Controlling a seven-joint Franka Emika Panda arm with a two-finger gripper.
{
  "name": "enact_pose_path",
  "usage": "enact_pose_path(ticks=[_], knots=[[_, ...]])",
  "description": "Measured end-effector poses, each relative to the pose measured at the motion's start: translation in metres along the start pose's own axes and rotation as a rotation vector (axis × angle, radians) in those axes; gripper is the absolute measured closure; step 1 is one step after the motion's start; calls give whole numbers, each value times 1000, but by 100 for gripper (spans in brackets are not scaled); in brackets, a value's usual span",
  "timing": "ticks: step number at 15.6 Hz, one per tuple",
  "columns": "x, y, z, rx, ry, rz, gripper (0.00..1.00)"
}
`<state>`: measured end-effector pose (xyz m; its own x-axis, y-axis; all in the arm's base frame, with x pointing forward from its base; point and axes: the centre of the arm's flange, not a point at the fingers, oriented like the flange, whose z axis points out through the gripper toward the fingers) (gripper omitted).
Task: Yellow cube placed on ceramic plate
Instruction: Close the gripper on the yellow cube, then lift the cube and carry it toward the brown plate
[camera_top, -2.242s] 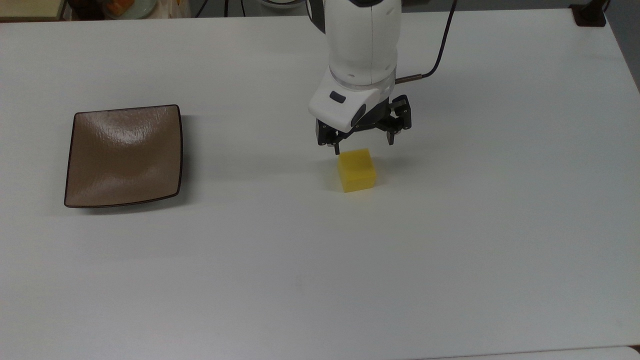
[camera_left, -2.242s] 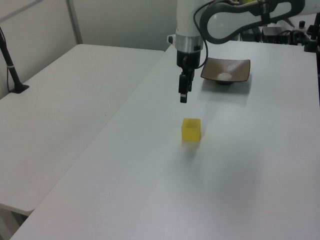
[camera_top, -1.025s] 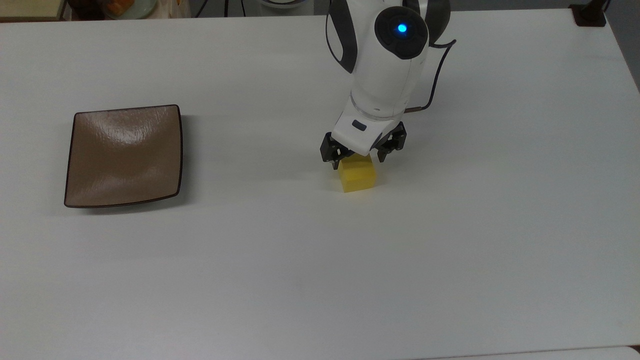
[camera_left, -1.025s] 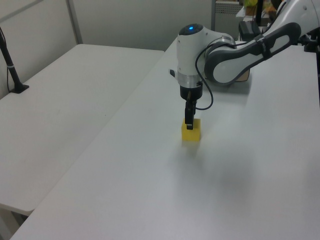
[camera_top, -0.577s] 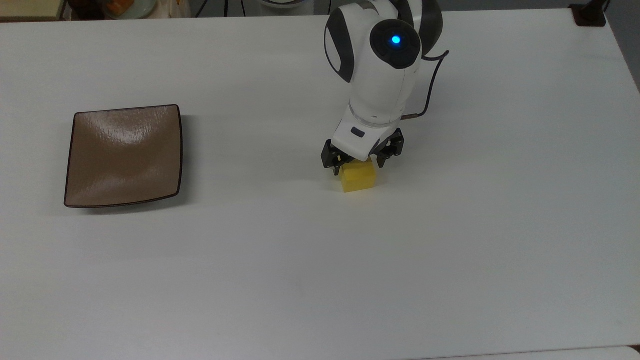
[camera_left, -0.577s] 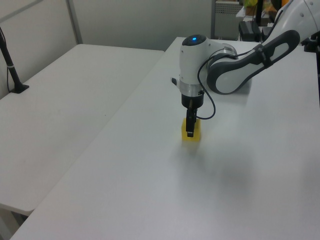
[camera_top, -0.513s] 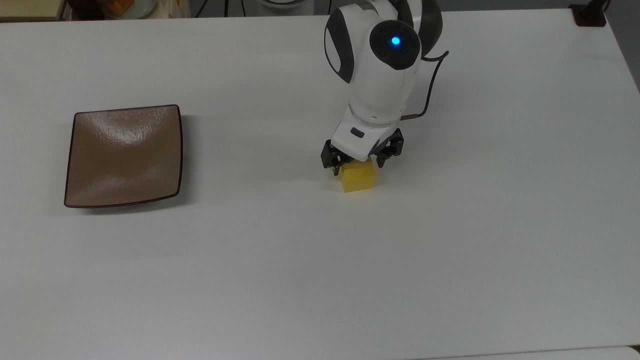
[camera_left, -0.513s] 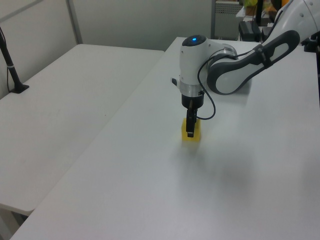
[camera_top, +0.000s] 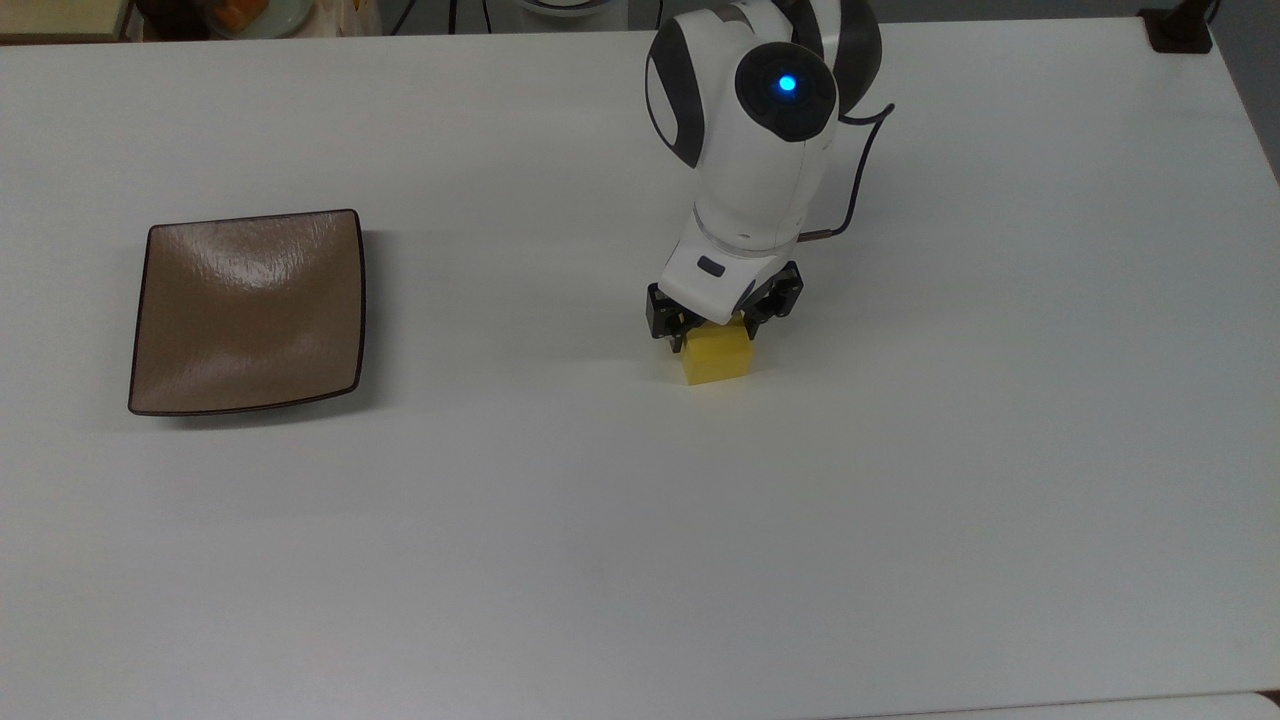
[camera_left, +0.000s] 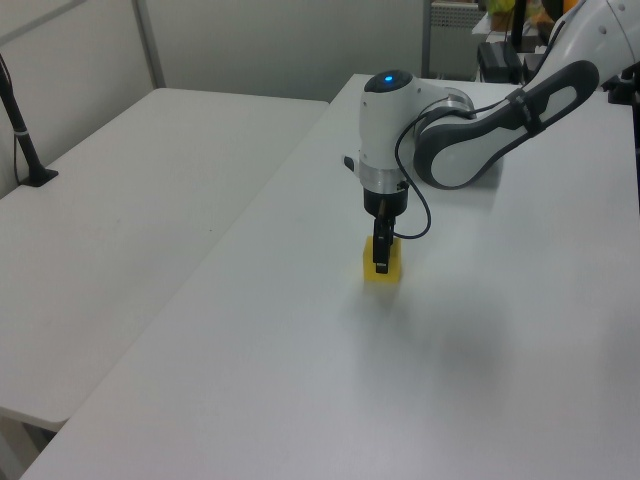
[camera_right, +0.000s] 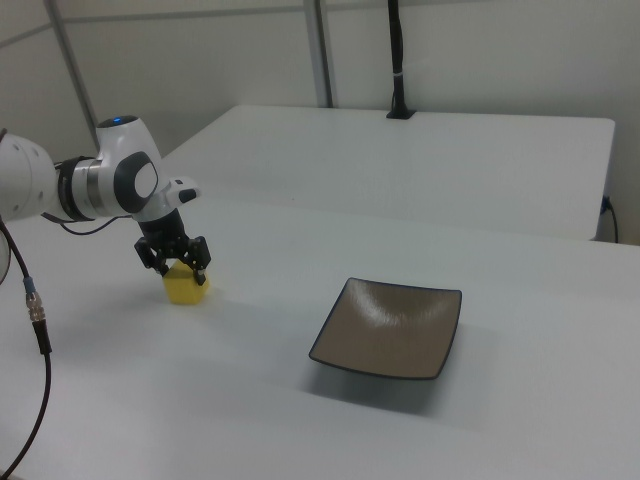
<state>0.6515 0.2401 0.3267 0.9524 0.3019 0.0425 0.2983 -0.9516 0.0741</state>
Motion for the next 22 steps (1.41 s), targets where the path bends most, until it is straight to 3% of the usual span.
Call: enact_pose_path(ticks=[2,4,12,18,22], knots=[[0,0,0,0,0,0,24],[0,0,-1,0,1,0,40],[1,4,-13,0,19,3,41],[-10,33,-100,4,76,50,41],[-38,71,-174,91,70,81,41]])
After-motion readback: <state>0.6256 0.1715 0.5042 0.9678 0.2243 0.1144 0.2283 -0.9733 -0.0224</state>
